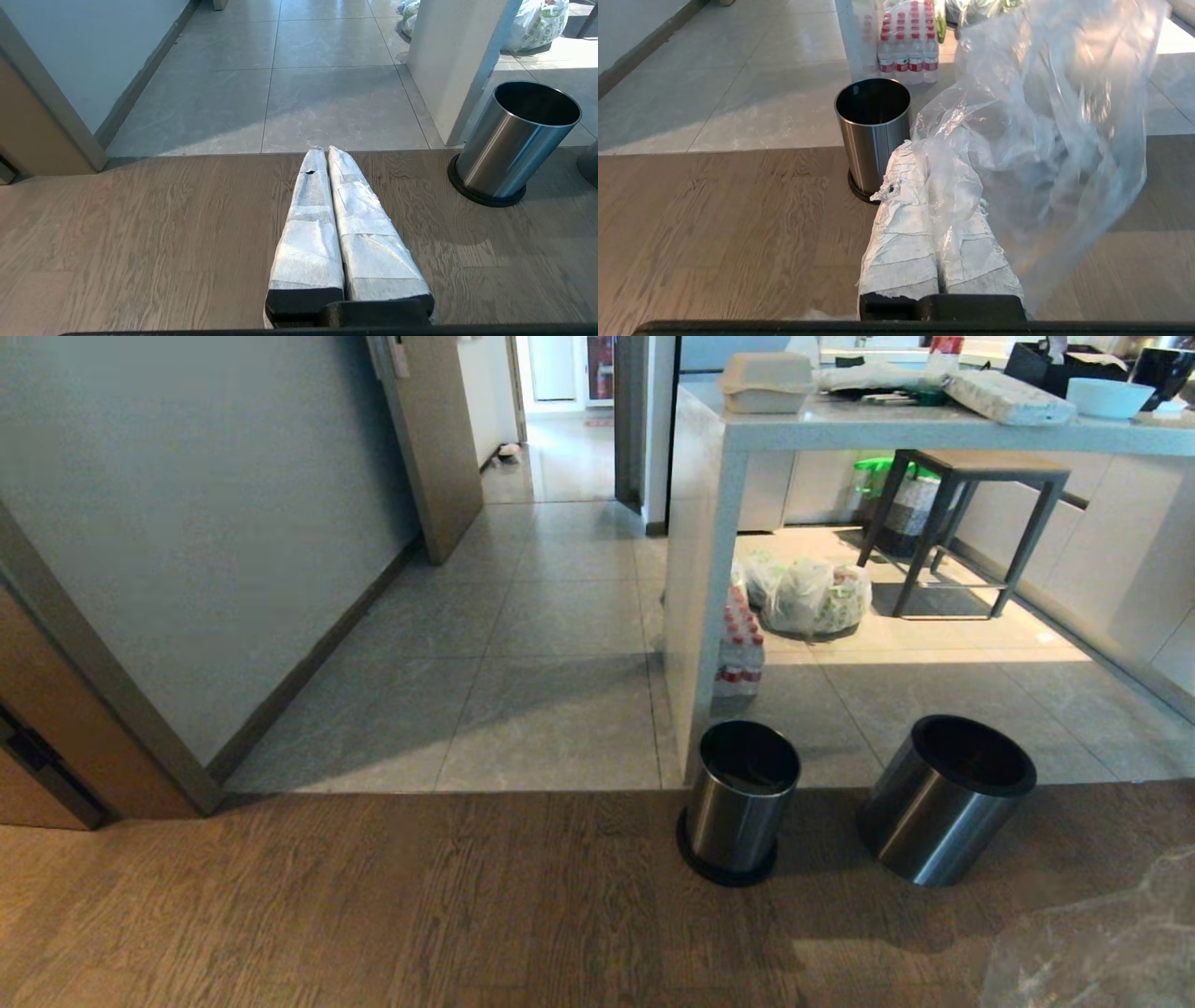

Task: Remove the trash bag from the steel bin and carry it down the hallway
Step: Put the trash bag at the door

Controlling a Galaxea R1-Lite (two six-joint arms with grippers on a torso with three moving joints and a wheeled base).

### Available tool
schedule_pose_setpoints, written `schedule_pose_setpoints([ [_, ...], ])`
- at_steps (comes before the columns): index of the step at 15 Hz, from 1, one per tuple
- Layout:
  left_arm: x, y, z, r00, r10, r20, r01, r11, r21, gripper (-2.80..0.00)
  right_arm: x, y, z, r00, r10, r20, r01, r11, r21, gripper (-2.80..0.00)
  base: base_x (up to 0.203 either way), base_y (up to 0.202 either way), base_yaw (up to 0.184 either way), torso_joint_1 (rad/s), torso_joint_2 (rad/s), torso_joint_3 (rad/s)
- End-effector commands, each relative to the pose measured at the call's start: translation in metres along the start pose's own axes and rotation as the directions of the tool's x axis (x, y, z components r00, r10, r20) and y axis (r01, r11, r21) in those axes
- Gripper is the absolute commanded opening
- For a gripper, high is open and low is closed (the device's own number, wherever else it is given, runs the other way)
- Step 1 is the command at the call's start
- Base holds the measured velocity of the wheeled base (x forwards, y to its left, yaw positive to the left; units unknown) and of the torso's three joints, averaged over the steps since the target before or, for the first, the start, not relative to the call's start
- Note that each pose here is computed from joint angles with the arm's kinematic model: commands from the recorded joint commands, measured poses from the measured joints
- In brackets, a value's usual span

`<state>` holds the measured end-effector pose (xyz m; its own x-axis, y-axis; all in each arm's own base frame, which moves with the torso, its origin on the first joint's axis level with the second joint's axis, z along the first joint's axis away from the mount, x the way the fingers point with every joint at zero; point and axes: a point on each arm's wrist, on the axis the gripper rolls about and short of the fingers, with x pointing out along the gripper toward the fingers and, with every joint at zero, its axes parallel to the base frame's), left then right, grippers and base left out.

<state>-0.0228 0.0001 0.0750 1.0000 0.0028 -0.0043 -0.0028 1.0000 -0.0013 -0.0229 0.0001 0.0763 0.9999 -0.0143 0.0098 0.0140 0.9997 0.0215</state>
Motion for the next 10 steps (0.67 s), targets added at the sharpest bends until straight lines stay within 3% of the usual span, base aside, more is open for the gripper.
schedule_pose_setpoints([
  [1, 0.0, 0.0, 0.0, 1.0, 0.0, 0.0, 0.0, 1.0, 0.0, -2.8, 0.0002, 0.0, -0.0003, 1.0, 0.0, -0.002, 0.0, 1.0, 0.0, -2.8, 0.0, 0.0, 0.0, 0.0, 0.0, 0.0],
  [10, -0.0001, 0.0, -0.0001, 1.0, 0.0, 0.0, 0.0, 1.0, 0.003, -2.8, 0.0002, 0.0, -0.0004, 1.0, 0.0, -0.002, 0.0, 1.0, 0.0, -2.8, 0.0, 0.0, 0.0, 0.0, 0.0, 0.0],
])
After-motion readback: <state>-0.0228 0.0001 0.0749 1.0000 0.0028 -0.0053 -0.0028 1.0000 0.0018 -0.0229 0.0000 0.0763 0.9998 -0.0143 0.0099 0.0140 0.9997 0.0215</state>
